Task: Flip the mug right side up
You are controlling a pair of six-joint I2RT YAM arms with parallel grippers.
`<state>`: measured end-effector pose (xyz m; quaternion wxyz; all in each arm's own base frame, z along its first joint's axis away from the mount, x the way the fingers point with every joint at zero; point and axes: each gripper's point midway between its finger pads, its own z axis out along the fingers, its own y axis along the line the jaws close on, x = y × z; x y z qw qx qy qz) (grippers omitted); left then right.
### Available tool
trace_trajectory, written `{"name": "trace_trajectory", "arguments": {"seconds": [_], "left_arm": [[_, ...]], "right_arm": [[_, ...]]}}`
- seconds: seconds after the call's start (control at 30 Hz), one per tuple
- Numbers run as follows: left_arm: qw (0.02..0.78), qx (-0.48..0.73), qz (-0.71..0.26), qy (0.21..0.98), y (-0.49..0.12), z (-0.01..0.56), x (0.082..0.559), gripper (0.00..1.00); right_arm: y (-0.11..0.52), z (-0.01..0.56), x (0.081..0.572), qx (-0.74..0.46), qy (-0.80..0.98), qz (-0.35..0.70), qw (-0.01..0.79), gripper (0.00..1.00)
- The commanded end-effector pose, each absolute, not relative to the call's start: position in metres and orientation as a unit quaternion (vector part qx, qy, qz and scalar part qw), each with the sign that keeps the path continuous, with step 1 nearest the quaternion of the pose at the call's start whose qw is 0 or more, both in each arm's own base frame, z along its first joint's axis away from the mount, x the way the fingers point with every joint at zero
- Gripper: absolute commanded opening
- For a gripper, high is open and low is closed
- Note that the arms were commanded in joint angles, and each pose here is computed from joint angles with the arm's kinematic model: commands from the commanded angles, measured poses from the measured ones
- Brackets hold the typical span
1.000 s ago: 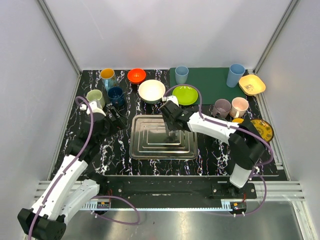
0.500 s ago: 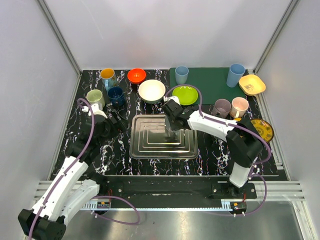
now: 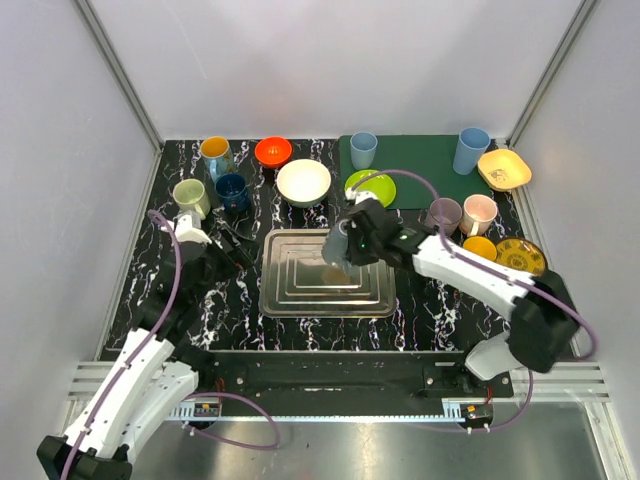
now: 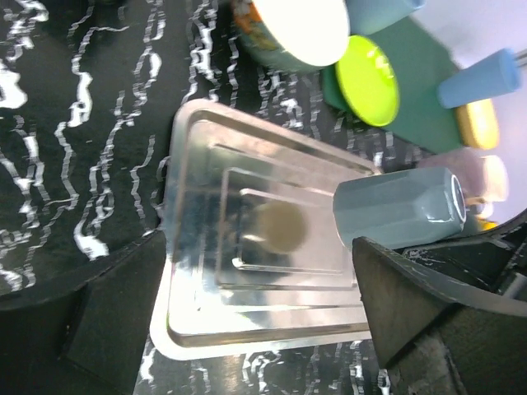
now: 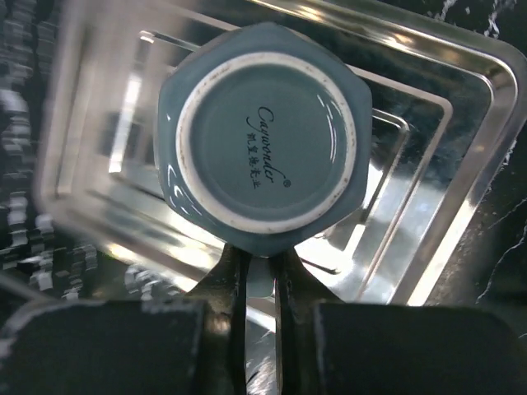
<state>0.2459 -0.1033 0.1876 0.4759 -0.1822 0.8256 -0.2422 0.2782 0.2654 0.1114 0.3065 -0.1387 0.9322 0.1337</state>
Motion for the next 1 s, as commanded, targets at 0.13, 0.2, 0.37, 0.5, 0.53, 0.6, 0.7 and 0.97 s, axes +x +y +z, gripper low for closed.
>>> {"name": "trace_trajectory", "arguments": {"seconds": [0.13,0.2,0.37,0.5,0.53,0.6,0.7,0.97], "left_arm": [[0.528,-0.093,-0.484,0.692,-0.165,0.264,0.229,0.99],[0.524,-0.066,-0.556,0.642,-0.179,0.287,0.215,0.99],[0.497,-0.026,-0.675,0.546,-0.193,0.306,0.183,0.99],[0.471,0.016,-0.692,0.547,-0.209,0.318,0.177,0.96],[0.465,0.027,-0.698,0.544,-0.215,0.325,0.173,0.95],[0.453,0.039,-0.709,0.539,-0.223,0.329,0.172,0.93],[0.421,0.054,-0.724,0.543,-0.239,0.329,0.17,0.91],[0.391,0.061,-0.749,0.531,-0.257,0.335,0.174,0.85]], "right_arm": [[0.307,0.293,0.26,-0.067,0.781,0.444,0.433,0.0],[0.307,0.304,0.251,-0.06,0.745,0.503,0.433,0.0],[0.31,0.351,0.228,-0.055,0.651,0.633,0.416,0.0],[0.313,0.365,0.221,-0.06,0.623,0.667,0.404,0.0],[0.315,0.367,0.219,-0.067,0.617,0.673,0.402,0.0],[0.317,0.368,0.219,-0.068,0.613,0.679,0.398,0.0],[0.318,0.369,0.219,-0.07,0.611,0.681,0.397,0.0],[0.323,0.367,0.218,-0.082,0.613,0.684,0.387,0.0]]}}
